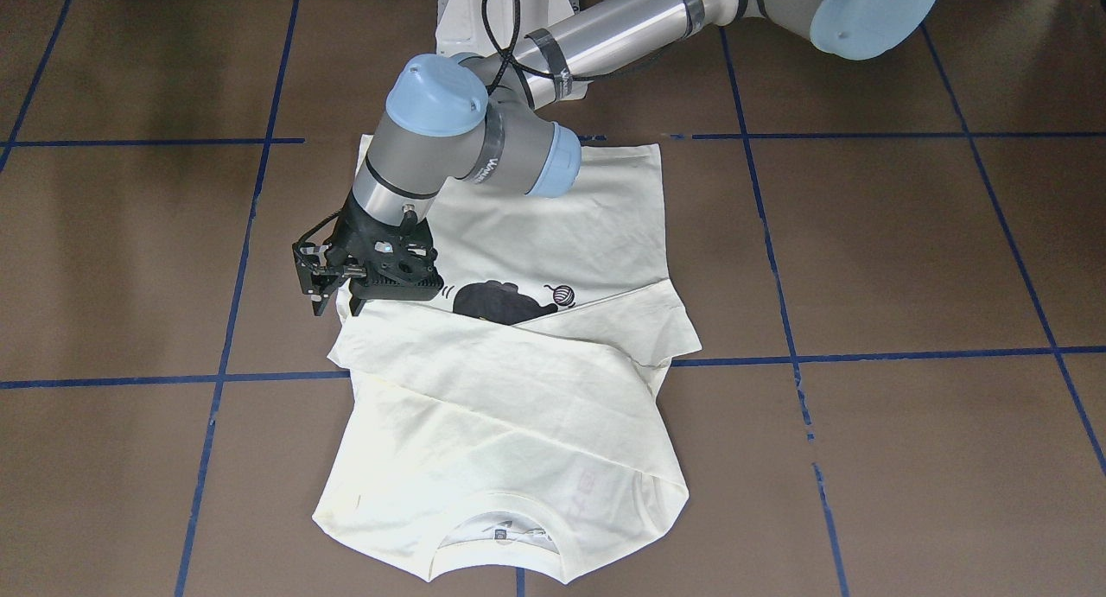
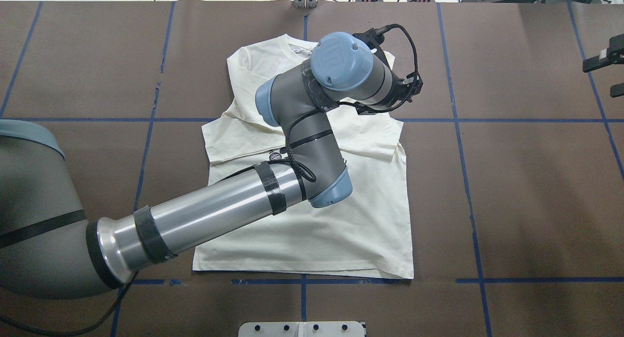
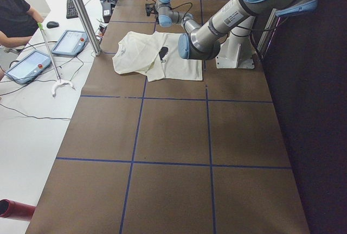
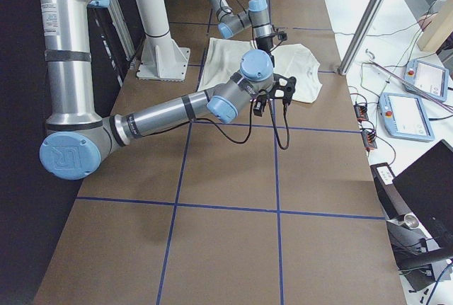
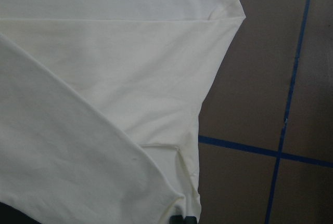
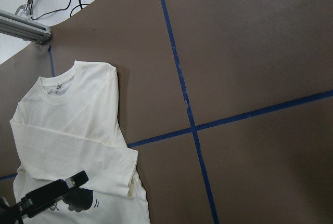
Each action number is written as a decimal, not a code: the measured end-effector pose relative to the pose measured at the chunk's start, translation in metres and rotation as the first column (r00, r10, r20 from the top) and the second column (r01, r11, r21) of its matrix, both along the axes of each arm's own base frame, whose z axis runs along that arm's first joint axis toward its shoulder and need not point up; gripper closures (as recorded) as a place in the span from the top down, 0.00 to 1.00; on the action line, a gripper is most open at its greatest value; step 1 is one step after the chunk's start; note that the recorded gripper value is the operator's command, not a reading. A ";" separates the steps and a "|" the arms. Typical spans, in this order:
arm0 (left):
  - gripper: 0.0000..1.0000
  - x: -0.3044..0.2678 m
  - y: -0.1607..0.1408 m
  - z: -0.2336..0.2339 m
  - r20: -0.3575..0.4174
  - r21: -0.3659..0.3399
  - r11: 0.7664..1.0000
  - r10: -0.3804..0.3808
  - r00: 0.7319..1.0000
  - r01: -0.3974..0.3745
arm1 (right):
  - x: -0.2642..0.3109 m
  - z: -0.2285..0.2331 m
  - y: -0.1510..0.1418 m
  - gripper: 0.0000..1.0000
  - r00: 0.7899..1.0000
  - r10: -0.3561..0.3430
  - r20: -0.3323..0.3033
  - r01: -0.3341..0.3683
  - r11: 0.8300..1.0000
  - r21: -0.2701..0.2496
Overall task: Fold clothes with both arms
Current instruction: 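Fold the held sleeve across the shirt body with the left gripper, then release the sleeve with the left gripper while the right gripper moves to the hem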
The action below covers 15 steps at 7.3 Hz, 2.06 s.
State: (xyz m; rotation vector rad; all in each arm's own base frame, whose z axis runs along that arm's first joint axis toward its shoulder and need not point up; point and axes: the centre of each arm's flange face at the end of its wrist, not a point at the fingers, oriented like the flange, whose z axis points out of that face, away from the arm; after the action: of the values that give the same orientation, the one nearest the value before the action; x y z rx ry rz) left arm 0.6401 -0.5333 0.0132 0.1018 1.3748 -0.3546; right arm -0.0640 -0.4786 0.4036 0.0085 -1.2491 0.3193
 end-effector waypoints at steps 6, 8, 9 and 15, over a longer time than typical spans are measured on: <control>0.81 -0.195 0.087 0.163 0.112 0.004 0.998 0.065 0.992 -0.066 | -0.309 -0.072 0.162 0.90 0.976 0.144 -0.161 -0.164 0.979 -0.125; 0.82 -0.206 0.091 0.179 0.138 0.012 0.998 0.066 0.988 -0.068 | -0.380 -0.065 0.259 0.84 0.944 0.217 -0.250 -0.254 0.959 -0.127; 0.83 -0.207 0.091 0.184 0.145 0.009 0.998 0.065 0.987 -0.067 | -0.397 -0.055 0.292 0.83 0.930 0.226 -0.290 -0.271 0.955 -0.124; 0.84 -0.200 0.090 0.194 0.157 0.000 0.997 0.071 0.985 -0.072 | -0.429 -0.030 0.325 0.00 0.903 0.231 -0.362 -0.290 0.950 -0.116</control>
State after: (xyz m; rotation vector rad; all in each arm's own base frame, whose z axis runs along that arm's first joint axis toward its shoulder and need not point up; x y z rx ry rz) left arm 0.4405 -0.4435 0.2072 0.0830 1.2206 -0.2769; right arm -0.4933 -0.1534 0.3732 0.0860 -0.8679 0.6296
